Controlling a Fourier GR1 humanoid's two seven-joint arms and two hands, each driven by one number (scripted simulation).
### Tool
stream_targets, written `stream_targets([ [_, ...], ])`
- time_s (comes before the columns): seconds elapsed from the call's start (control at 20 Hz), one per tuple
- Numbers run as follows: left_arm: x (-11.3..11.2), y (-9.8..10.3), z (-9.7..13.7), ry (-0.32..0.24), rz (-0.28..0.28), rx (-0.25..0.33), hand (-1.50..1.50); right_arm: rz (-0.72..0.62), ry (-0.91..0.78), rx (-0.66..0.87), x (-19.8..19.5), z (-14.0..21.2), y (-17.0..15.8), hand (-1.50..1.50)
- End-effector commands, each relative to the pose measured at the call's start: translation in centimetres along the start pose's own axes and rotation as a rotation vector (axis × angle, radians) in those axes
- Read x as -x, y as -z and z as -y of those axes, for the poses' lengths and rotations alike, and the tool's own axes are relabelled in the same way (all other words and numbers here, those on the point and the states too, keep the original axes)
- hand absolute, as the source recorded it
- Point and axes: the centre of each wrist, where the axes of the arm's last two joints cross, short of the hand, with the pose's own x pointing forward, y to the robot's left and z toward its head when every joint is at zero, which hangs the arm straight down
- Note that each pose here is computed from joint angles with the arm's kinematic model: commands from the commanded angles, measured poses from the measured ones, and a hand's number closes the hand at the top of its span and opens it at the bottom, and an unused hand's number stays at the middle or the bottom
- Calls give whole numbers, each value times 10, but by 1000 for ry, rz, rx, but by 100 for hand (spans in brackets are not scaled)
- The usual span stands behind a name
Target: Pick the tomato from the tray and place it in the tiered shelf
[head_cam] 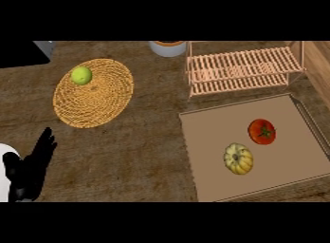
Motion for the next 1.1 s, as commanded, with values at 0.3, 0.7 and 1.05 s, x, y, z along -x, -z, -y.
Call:
stream_targets([
  [0.3,-26,14,22,-74,-129,125,0,38,-33,228,57,45,-144,-150],
  [0.7,-39,22,46,-73,-107,164,0,-50,-104,2,-2,47,-167,-150],
  [1.05,-41,22,40,-61,-120,192,0,-186,-177,62,-69,17,-147,-150],
])
